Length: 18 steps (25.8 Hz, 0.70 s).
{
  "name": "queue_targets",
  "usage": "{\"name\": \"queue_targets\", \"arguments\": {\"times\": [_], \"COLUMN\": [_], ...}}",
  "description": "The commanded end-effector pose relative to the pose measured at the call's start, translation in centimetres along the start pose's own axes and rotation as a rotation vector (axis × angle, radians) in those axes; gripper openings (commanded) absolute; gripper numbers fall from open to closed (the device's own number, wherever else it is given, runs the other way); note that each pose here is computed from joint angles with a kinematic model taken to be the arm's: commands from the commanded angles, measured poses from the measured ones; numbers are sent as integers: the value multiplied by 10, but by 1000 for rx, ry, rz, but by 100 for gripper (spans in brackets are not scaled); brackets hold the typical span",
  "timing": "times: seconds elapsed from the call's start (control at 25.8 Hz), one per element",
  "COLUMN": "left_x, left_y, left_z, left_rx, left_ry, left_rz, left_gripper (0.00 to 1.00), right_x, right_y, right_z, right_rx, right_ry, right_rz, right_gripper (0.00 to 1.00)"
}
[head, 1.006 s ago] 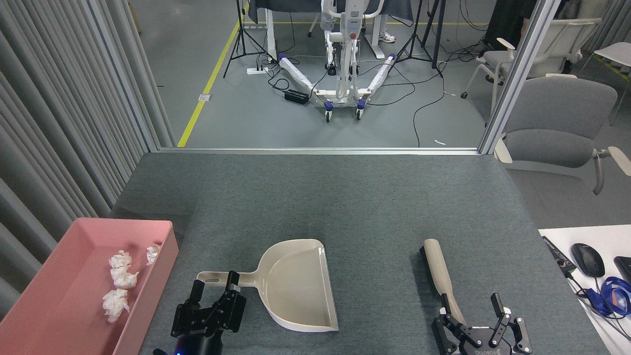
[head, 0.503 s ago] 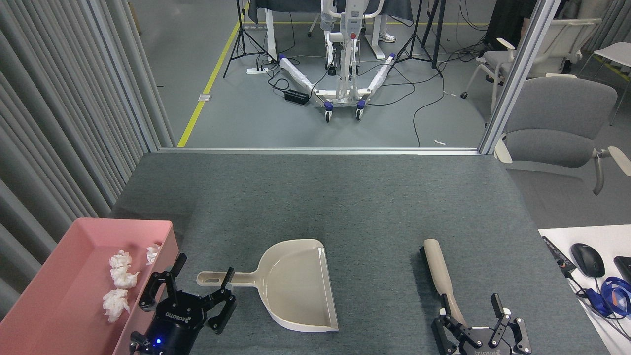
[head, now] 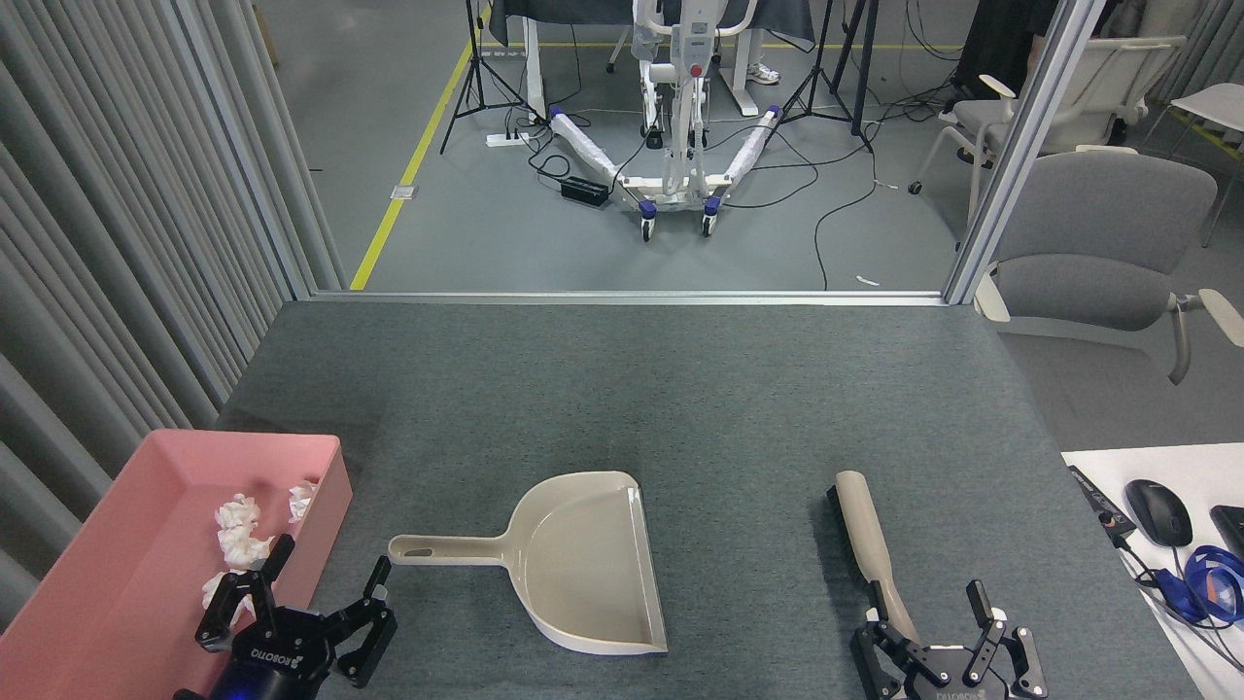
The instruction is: Sweep and dump garbage into bin
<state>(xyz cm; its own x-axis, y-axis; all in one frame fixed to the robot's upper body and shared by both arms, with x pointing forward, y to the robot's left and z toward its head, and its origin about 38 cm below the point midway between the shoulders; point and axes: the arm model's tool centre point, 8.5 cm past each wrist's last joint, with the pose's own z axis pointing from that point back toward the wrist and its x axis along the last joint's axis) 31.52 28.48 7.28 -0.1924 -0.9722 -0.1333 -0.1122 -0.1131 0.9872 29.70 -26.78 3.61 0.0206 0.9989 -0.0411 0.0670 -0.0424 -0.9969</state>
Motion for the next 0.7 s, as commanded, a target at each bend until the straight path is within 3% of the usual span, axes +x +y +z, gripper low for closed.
{"name": "queue_targets", "arguments": {"times": [0.0, 0.31, 0.43, 0.66], "left_x": [6, 18, 11, 5], "left_y": [1, 1, 11, 31], "left_z": [0, -7, -19, -37], "left_rx": [8, 12, 46, 107], "left_ry": [-14, -42, -36, -45], "left_rz": [8, 30, 14, -8], "left_gripper": [100, 100, 100, 100], "right_x": [0, -1, -3, -3], "right_y": [0, 1, 2, 2], "right_z": [0, -2, -5, -8], "right_rx": [0, 2, 3, 2], "right_ry": [4, 8, 14, 15], "right_rz": [-3, -14, -41, -43], "right_gripper": [98, 98, 98, 98]}}
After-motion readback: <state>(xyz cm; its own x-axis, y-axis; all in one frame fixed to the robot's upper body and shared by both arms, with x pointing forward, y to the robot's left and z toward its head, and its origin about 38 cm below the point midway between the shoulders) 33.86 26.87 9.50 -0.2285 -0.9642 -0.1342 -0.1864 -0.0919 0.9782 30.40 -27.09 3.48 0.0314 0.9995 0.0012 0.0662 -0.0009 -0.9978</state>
